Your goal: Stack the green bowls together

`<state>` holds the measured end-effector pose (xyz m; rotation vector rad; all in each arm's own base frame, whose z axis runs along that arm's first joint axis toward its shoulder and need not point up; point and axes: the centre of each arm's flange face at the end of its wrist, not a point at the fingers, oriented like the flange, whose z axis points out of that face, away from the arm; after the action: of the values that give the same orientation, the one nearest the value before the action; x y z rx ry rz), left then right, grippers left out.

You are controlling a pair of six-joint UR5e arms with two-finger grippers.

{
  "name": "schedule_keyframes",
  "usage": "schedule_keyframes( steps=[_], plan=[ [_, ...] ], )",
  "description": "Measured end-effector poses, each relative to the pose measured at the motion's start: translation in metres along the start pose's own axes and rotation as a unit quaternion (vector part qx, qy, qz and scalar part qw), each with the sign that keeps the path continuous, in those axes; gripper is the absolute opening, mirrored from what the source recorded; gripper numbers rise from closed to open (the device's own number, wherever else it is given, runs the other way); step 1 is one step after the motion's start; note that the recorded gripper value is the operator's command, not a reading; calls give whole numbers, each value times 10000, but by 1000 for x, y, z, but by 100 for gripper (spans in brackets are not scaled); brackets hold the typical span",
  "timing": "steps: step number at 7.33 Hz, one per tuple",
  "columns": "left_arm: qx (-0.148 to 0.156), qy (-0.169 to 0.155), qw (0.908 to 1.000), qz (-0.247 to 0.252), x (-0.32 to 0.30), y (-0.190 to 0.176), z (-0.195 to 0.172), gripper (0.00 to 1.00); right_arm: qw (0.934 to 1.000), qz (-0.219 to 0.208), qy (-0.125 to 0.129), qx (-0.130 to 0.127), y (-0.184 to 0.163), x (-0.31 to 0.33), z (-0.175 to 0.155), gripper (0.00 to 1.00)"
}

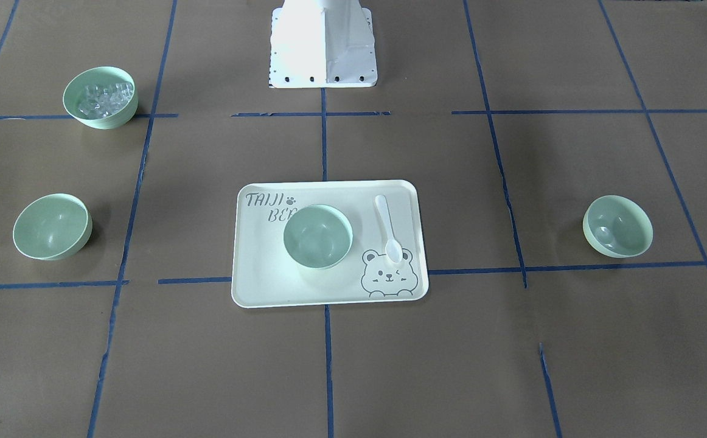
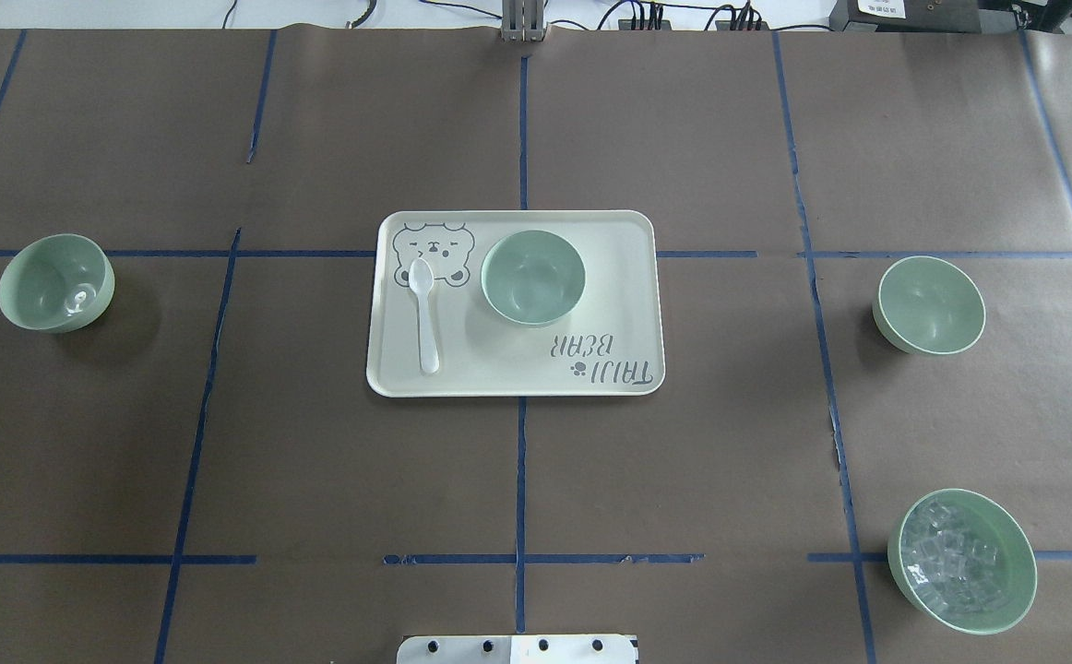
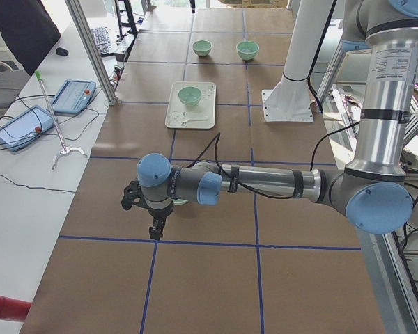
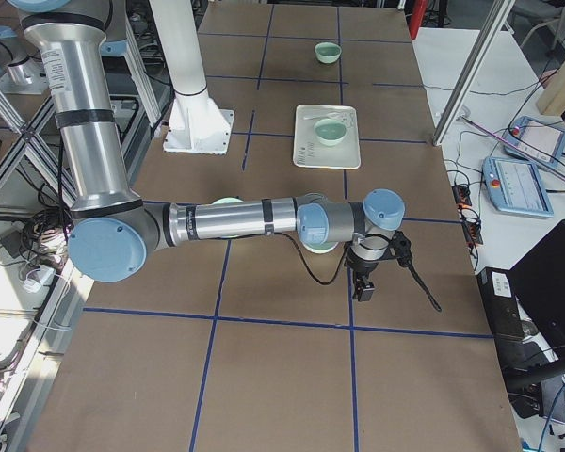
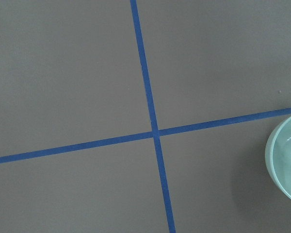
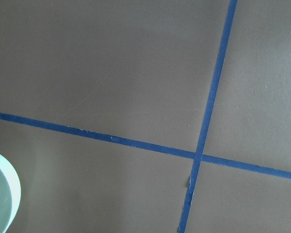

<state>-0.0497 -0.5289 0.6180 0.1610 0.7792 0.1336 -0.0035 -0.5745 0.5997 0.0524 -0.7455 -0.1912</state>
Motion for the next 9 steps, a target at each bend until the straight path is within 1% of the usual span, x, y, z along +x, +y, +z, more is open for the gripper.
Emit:
schedule_keyframes(
  steps=[5, 7, 8, 9],
  plan=[
    [150, 4, 9998, 123, 11, -4, -10, 100, 10000, 46, -25, -16, 2, 0, 2, 100],
    [415, 2, 9982, 432, 19, -6, -14, 100, 10000, 47, -32, -19, 2, 0, 2, 100],
    [471, 14, 9974, 552, 25, -7, -12, 100, 10000, 46, -38, -17, 2, -1, 2, 100],
    [456, 36, 9969, 633, 32, -8, -7, 100, 10000, 21, -71, -31, 2, -5, 4, 100]
  ],
)
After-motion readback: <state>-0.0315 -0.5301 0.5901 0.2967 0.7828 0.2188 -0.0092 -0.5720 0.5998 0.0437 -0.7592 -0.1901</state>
